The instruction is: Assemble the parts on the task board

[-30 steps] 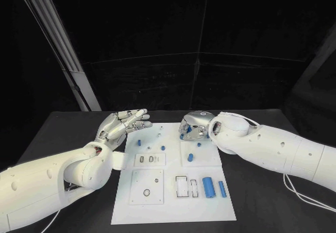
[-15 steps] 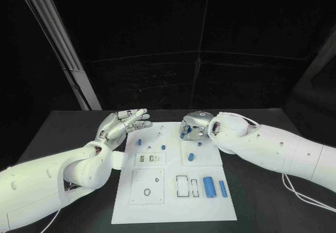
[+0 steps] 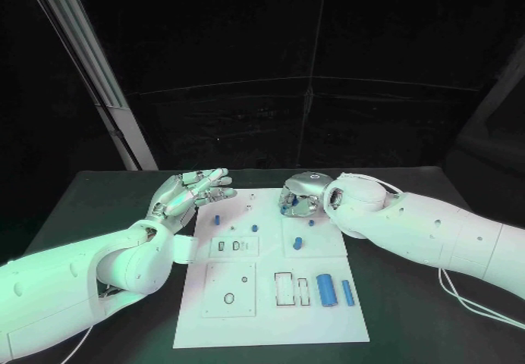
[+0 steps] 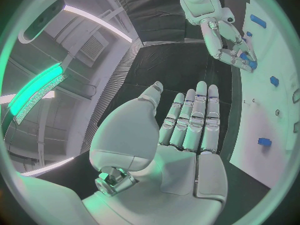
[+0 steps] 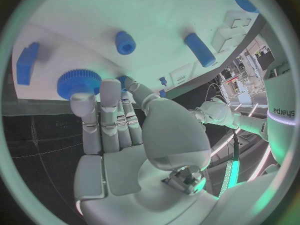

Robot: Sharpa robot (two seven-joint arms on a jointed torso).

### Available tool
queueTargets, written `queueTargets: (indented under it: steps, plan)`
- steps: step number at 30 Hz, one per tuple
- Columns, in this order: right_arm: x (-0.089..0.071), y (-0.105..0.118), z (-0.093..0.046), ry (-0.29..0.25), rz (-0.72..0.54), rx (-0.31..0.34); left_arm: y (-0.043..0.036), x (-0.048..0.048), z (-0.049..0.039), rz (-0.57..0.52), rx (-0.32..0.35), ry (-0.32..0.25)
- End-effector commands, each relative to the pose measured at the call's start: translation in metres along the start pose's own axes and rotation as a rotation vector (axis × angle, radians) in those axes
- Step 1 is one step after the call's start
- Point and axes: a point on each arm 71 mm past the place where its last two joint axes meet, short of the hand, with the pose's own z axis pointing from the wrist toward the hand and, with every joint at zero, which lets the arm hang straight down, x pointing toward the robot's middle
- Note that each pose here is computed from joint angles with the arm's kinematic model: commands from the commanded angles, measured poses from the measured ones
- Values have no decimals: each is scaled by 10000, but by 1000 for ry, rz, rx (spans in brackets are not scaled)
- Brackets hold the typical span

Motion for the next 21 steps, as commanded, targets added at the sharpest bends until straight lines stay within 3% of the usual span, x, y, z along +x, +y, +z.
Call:
queueTargets:
  steps: [1, 11, 21]
  plan:
    - [-58, 33, 8, -65, -1, -19, -13, 10, 2, -13, 3, 10]
    - [-175, 116, 76, -247, 65, -27, -13, 7, 2, -15, 2, 13]
    - [-199, 222, 287, -276, 84, -18, -8, 19, 13, -17, 1, 17]
